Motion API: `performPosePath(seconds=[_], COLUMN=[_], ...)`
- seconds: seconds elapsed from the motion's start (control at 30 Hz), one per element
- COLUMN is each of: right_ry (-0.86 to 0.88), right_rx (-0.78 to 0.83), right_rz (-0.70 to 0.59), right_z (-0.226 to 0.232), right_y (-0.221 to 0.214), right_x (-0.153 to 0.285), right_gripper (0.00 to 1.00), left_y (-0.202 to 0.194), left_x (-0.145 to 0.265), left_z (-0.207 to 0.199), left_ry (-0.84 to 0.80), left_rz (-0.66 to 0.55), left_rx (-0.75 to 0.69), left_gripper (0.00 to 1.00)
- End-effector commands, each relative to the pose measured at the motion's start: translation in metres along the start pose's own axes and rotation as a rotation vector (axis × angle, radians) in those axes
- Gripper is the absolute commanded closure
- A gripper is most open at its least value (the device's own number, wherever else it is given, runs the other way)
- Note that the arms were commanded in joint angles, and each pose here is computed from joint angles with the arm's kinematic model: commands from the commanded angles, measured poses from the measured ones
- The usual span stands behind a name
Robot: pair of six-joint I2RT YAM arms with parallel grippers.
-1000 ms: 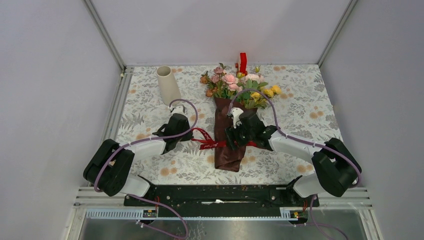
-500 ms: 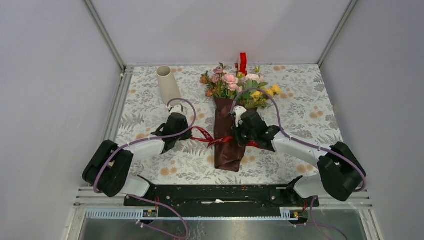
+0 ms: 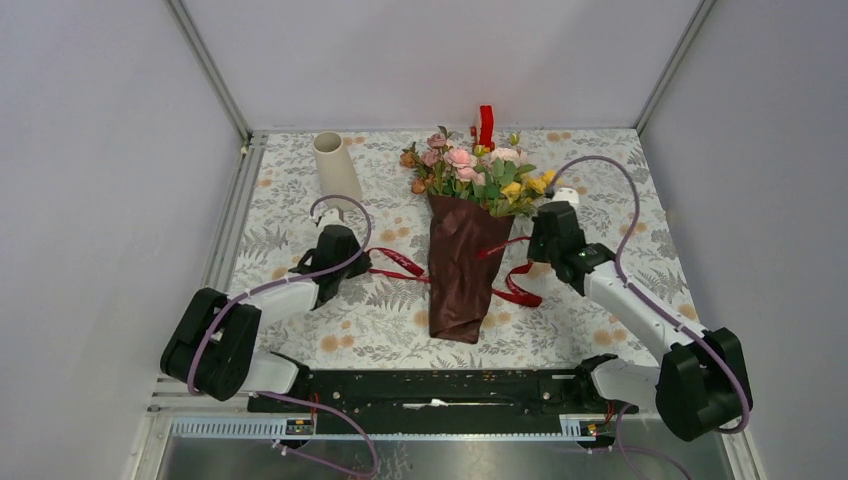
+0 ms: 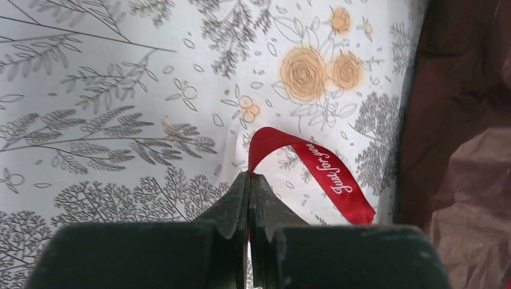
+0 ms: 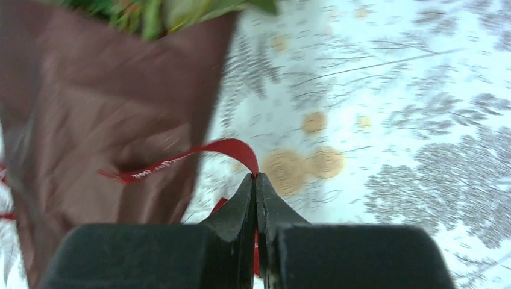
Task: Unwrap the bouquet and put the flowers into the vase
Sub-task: Untie the ribbon from the wrapping paper.
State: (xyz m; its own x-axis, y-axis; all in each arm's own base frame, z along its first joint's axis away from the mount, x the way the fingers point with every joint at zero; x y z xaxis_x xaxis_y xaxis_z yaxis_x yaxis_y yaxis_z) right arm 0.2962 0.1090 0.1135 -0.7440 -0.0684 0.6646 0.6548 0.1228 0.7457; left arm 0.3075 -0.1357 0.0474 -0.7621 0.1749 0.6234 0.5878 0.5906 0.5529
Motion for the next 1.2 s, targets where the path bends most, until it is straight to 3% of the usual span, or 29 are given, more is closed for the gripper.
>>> performPosePath(seconds=[0.0, 0.27, 0.57, 0.7, 1.0, 1.03, 1.1, 1.17], right_ry=[-0.144, -0.342, -0.717, -0.781, -0.823, -0.806, -0.783, -0.767], right_rx=[-0.166, -0.375, -0.573, -0.612, -0.643, -0.647, -0.644, -0.641], right_rz=[-0.009, -0.012, -0.029, -0.025, 0.069, 0.081, 0.092, 0.091], right_z=[-0.047, -0.118, -0.182, -0.197, -0.211, -0.210, -0.207, -0.206], right_y=[0.012, 0.023, -0.009, -0.018, -0.039, -0.041, -0.041, -0.039], right_x=[0.000, -0.009, 0.014, 0.017, 0.008, 0.006, 0.004, 0.004], right_gripper=[1.00, 1.00, 1.00, 1.00, 0.99, 0.94, 0.74, 0.41], left_y=[0.035, 0.065, 0.077, 0.079, 0.068, 0.066, 0.064, 0.064], left_x=[-0.006, -0.015, 0.007, 0.017, 0.015, 0.015, 0.015, 0.018], left_z=[-0.020, -0.014, 0.019, 0.033, 0.052, 0.053, 0.052, 0.050], left_ry=[-0.073, -0.034, 0.046, 0.071, 0.105, 0.102, 0.091, 0.076], left_rz=[-0.082, -0.169, -0.323, -0.368, -0.333, -0.331, -0.317, -0.316], left_rx=[0.087, 0.150, 0.285, 0.312, 0.327, 0.328, 0.317, 0.309], left_gripper=[1.00, 1.00, 1.00, 1.00, 0.98, 0.95, 0.74, 0.48])
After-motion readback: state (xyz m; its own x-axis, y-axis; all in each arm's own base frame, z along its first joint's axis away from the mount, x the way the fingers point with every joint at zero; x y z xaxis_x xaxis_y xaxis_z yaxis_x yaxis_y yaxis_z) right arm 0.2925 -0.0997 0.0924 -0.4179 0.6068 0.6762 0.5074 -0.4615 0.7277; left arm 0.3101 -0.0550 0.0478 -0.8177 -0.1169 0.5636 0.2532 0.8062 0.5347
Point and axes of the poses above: each gripper's point midway between its finger pads, its own x axis back along the fingers, its own z axis along the line the jaws close on, y = z × x, the point moved 1 cm from there along x, back along the fingers, and after that the axes turned 12 degrees about x, right-handed, at the moved point
